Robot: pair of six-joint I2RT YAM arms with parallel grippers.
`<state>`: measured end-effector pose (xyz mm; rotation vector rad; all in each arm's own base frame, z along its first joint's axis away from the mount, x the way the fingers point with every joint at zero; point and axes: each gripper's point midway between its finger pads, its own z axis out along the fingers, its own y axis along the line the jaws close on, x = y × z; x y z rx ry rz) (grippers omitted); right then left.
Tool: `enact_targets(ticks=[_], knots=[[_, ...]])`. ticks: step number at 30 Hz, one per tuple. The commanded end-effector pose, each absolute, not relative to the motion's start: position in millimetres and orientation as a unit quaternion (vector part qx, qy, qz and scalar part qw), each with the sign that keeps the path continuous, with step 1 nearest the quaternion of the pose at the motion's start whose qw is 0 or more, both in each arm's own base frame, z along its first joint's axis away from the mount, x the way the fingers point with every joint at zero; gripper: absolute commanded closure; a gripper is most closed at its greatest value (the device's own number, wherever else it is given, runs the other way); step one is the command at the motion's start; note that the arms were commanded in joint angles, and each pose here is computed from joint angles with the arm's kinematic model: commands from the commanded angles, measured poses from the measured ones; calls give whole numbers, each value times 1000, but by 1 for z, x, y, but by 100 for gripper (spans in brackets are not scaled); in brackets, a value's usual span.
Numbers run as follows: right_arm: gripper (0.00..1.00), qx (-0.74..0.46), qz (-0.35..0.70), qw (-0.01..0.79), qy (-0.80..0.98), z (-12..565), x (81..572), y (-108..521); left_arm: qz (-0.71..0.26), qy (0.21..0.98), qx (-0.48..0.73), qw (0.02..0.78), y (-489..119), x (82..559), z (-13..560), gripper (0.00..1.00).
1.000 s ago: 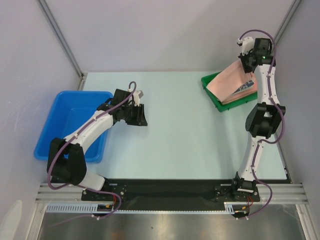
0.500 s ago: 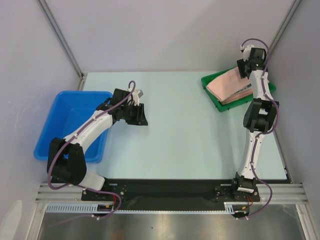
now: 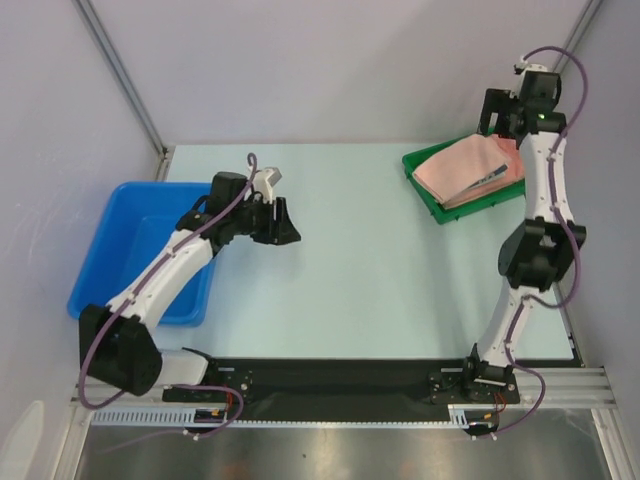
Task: Fold and stack the towels
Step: Neatly place the folded towel into the bin
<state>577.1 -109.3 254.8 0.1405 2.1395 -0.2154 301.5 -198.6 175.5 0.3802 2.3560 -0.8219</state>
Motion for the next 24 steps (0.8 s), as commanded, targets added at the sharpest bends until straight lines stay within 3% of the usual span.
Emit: enact_targets(ticks=[1, 2, 3, 4, 6, 8, 10, 15, 24], knots=[[0, 82, 119, 531, 835, 368, 501, -24, -355, 821, 177, 411, -208, 304, 265, 46], [0, 89, 166, 506, 842, 350, 487, -7, -346, 806, 177, 447, -202, 303, 291, 25], [0, 86, 199, 507, 834, 357, 472, 7, -339, 800, 175, 463, -199, 304, 301, 25], [0, 68, 228, 543, 805, 392, 448, 21, -336, 788, 180, 485, -196, 302, 319, 0], [0, 90, 255, 525, 807, 374, 421, 32, -327, 773, 181, 513, -190, 295, 342, 0], [0, 65, 261, 570, 777, 400, 388, 40, -330, 760, 185, 528, -188, 288, 358, 0], [0, 94, 273, 564, 773, 386, 372, 43, -335, 750, 188, 539, -187, 280, 368, 0], [0, 84, 309, 570, 757, 388, 314, 64, -356, 738, 182, 544, -185, 260, 366, 0], [0, 60, 330, 560, 758, 355, 265, 87, -367, 710, 174, 575, -175, 230, 367, 0]])
